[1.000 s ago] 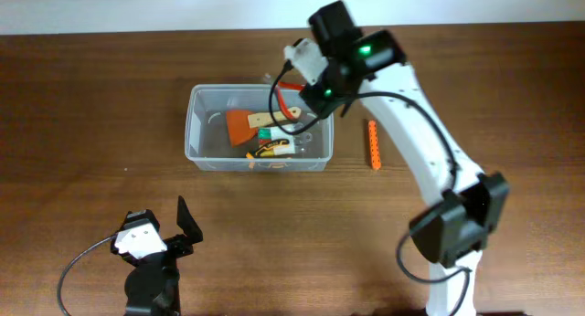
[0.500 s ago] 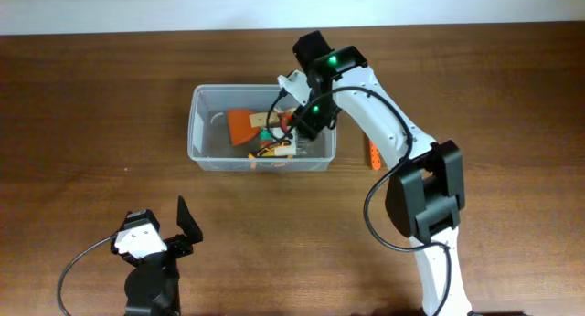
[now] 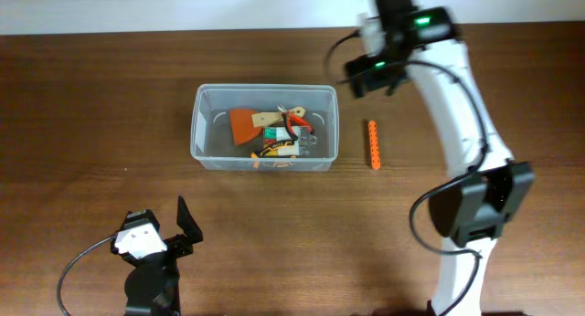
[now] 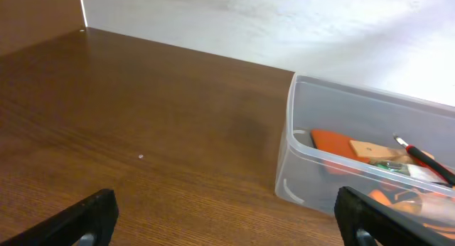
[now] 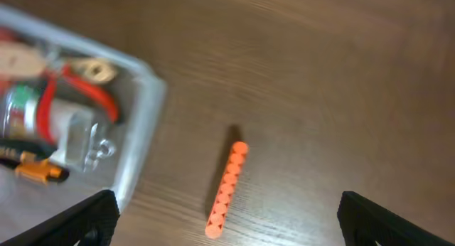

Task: Pack container
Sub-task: 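Grasp the orange bit holder with the right gripper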

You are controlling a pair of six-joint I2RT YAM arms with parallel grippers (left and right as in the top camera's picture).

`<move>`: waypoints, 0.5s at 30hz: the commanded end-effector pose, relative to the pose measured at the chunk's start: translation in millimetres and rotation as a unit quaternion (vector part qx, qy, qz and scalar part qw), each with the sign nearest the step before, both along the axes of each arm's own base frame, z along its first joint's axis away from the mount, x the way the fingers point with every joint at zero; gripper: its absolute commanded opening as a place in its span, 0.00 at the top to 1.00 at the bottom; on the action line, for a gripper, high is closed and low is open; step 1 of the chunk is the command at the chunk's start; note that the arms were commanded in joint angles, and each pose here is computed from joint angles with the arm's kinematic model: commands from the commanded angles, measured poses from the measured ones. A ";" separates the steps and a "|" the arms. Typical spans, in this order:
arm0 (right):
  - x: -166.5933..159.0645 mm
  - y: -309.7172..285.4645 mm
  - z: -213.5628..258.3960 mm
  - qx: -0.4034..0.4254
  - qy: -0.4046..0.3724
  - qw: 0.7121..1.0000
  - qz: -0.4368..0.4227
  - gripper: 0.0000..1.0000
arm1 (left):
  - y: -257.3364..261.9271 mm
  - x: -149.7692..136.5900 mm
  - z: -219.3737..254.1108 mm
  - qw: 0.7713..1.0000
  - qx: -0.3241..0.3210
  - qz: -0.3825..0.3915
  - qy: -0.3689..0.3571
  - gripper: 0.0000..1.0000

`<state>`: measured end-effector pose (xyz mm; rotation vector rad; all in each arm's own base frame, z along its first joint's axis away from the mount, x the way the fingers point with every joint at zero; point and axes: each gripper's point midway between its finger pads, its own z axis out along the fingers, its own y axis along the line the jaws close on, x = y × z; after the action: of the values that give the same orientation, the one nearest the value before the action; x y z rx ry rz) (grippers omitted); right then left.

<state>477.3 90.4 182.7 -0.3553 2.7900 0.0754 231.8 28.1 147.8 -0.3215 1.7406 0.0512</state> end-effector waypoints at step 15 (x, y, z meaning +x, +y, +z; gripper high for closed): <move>-55.5 -30.2 -156.1 0.058 0.183 0.969 -0.158 0.31 | -0.3 -0.1 -1.0 1.000 0.005 -0.001 0.001 0.01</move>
<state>427.0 55.9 33.7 0.1366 3.1340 0.2515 231.8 28.2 147.8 -0.3218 1.7406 0.0514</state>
